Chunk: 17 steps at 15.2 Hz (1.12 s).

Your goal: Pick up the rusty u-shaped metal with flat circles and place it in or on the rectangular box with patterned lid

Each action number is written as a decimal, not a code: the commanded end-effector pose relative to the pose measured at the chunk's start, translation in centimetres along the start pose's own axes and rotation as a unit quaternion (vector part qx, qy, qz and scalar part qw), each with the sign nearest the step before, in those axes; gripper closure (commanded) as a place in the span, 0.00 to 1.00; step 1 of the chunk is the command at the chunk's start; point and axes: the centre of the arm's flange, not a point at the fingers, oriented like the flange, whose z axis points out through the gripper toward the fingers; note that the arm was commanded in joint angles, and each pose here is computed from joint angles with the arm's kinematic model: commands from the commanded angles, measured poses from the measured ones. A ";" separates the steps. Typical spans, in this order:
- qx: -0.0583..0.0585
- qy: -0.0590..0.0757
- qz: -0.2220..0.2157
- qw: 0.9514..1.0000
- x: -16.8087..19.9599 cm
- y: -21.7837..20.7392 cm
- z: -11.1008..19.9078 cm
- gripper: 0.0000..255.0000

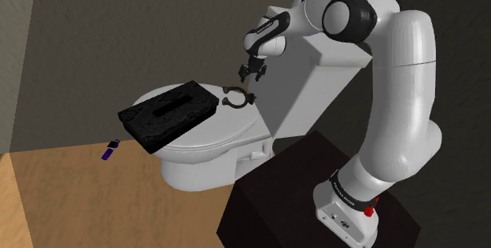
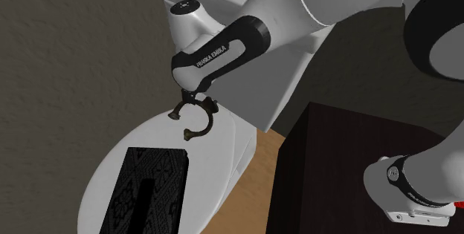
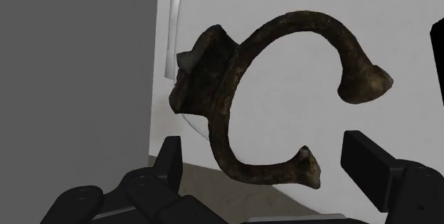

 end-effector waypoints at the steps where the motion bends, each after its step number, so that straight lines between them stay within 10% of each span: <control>1: -0.002 -0.004 0.006 1.000 1.3 0.8 2.4 0.00; 17: -0.006 -0.013 0.019 1.000 4.2 2.2 11.6 0.00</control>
